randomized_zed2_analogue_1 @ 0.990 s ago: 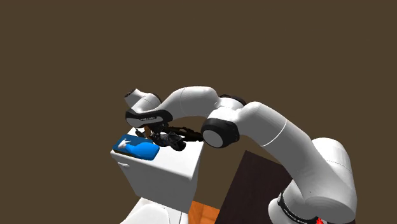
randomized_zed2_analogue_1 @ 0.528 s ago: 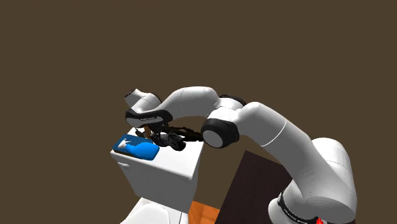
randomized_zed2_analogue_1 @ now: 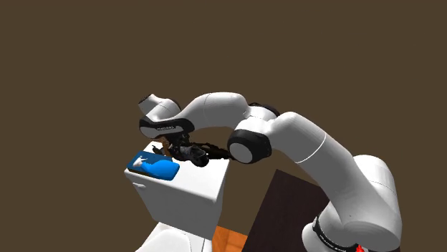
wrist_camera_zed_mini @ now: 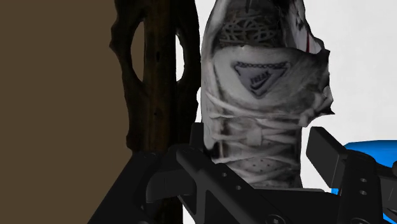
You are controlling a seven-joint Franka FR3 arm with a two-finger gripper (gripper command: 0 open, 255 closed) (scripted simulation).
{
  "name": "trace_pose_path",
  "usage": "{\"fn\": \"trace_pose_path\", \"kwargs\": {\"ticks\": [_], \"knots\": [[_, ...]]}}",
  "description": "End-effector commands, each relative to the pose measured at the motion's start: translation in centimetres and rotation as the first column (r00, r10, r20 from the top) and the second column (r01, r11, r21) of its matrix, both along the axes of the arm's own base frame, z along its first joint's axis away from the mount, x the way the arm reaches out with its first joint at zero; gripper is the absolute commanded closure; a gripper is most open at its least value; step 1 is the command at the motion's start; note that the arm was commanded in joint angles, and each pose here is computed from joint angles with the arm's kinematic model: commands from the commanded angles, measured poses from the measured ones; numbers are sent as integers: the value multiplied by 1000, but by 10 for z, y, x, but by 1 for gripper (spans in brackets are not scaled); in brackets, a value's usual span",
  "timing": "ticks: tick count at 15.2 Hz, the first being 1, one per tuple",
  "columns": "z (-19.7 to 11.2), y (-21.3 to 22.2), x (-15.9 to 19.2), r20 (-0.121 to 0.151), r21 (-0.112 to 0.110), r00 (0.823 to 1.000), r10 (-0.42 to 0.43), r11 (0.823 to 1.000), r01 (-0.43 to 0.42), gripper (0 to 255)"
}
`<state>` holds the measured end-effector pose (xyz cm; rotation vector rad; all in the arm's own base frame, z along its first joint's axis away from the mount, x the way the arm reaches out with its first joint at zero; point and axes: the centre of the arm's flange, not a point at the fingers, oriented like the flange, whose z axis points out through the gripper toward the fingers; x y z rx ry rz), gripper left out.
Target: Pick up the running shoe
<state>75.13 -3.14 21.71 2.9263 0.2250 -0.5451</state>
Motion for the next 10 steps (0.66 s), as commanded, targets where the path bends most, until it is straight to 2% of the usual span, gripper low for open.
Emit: {"fn": "trace_pose_path", "kwargs": {"ticks": [1,8,10], "knots": [[12,1,1,0,0,1000,0,1000,0,255],[49,1,1,0,0,1000,0,1000,0,255],[50,1,1,0,0,1000,0,1000,0,255]]}}
